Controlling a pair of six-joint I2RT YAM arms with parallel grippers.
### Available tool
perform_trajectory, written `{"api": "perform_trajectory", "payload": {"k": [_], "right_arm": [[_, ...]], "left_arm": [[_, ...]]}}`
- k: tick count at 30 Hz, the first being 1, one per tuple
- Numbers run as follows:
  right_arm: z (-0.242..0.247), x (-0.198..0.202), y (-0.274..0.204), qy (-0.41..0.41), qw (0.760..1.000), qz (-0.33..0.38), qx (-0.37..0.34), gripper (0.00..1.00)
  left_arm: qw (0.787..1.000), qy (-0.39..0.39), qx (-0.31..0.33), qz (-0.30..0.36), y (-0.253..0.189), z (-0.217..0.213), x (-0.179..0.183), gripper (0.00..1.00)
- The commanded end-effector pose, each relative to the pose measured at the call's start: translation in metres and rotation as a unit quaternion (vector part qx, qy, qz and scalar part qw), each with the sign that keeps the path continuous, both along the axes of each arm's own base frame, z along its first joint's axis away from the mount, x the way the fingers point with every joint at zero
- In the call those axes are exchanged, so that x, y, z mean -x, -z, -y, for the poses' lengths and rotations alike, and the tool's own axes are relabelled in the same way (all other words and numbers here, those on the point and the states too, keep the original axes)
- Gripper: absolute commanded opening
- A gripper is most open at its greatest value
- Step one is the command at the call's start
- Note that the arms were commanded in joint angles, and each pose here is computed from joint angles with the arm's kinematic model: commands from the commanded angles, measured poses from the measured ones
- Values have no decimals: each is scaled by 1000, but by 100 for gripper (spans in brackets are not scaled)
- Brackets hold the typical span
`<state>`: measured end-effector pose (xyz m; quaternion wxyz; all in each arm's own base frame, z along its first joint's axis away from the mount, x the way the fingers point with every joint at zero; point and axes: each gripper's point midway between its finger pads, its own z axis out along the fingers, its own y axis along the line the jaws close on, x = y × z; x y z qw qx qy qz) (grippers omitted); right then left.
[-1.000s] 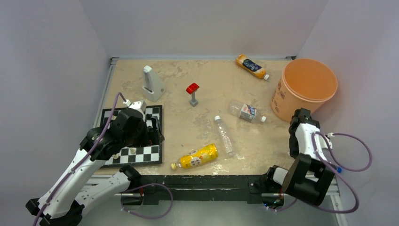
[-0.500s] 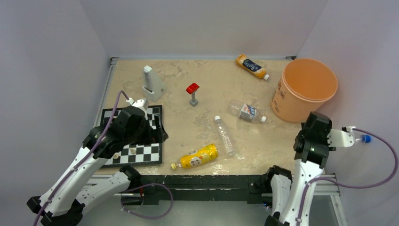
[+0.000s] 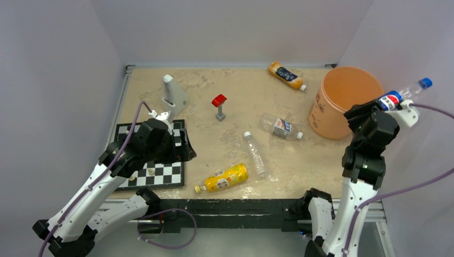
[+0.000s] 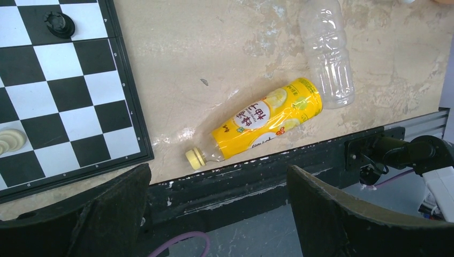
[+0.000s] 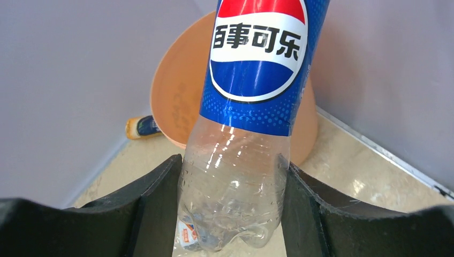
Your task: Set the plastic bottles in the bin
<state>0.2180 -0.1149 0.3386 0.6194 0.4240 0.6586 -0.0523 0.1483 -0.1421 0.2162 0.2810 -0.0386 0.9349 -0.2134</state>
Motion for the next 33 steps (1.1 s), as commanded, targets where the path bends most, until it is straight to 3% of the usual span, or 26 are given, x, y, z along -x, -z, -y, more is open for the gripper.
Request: {"api": "perform_trajectory", "payload": {"k": [1, 10, 13, 17, 25, 29, 33], "right_arm": [[-7, -46, -48, -78, 995, 26, 62, 0], [-10, -122, -46, -92, 989, -47, 103, 0], [-2, -130, -37, -77, 990, -62, 103, 6], [1, -139, -23, -74, 989, -78, 101, 19], [4, -145, -8, -72, 987, -103, 103, 73], [6, -147, -10, -71, 985, -111, 108, 84], [7, -147, -16, -70, 985, -113, 111, 86]], "left_arm": [[1000, 5, 18, 12, -7, 7, -3, 100], [999, -3, 15, 28, -15, -3, 1, 100], [999, -12, 5, 34, -17, -12, 4, 100], [999, -20, -4, 42, -18, -22, 9, 100], [999, -24, -13, 41, -12, -29, 13, 100], [999, -24, -16, 42, -10, -31, 15, 100], [998, -27, -15, 46, -9, -35, 17, 100]]}}
